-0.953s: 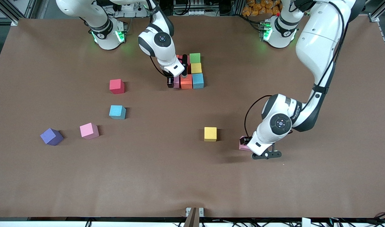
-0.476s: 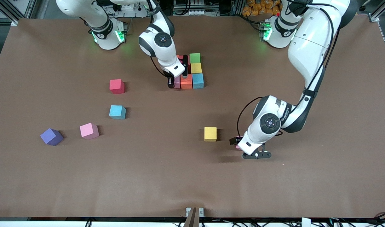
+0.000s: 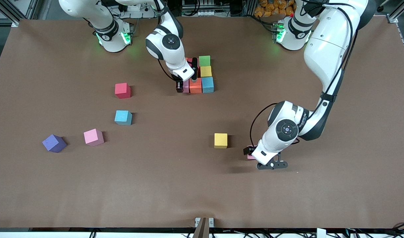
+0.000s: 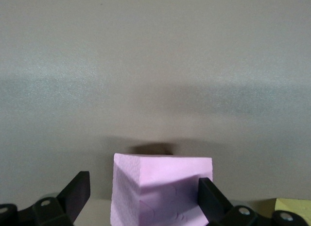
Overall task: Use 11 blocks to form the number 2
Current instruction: 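Lower and release pink with the right gripper while the left gripper lifts pink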
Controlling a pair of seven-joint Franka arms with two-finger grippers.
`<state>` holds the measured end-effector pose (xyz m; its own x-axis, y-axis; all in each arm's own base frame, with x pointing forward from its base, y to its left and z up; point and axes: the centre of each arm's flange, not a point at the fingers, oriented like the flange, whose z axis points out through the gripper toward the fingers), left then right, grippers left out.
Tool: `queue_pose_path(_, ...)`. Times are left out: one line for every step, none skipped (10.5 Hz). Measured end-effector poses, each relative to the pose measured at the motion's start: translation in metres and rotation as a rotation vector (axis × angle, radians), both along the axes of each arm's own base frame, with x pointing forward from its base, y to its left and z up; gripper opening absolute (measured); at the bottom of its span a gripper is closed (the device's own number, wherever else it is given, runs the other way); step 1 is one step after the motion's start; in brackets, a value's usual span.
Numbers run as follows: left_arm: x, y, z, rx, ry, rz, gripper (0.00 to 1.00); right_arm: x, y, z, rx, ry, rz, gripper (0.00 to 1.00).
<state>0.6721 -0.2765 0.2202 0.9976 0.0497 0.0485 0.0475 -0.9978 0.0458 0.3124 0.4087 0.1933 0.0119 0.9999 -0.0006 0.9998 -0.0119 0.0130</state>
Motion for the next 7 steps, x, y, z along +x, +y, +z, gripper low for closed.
queue_pose_path(0.0, 0.0, 0.001, -0.001, -0.001, 0.001, 1.0, 0.0, 0.001, -0.001, 0.0, 0.0, 0.0, 0.63)
queue_pose_path(0.001, 0.0, 0.001, -0.001, -0.002, 0.009, 1.0, 0.001, 0.002, -0.001, 0.001, -0.001, -0.009, 0.63)
queue_pose_path(0.001, -0.001, 0.002, -0.002, -0.002, 0.021, 1.0, 0.002, 0.003, -0.002, 0.0, -0.001, -0.03, 0.63)
queue_pose_path(0.002, -0.001, 0.003, -0.004, -0.005, 0.033, 1.0, 0.002, 0.003, -0.002, 0.001, -0.001, -0.043, 0.63)
queue_pose_path(0.003, 0.001, 0.007, -0.001, -0.004, 0.037, 1.0, 0.003, 0.004, -0.002, 0.002, -0.002, -0.05, 0.64)
queue_pose_path(0.003, 0.005, 0.009, 0.01, 0.006, 0.04, 1.0, 0.003, 0.004, -0.003, 0.002, -0.002, -0.055, 0.74)
queue_pose_path(0.003, 0.009, 0.012, 0.023, 0.021, 0.044, 1.0, 0.003, 0.005, -0.003, 0.001, -0.002, -0.057, 0.85)
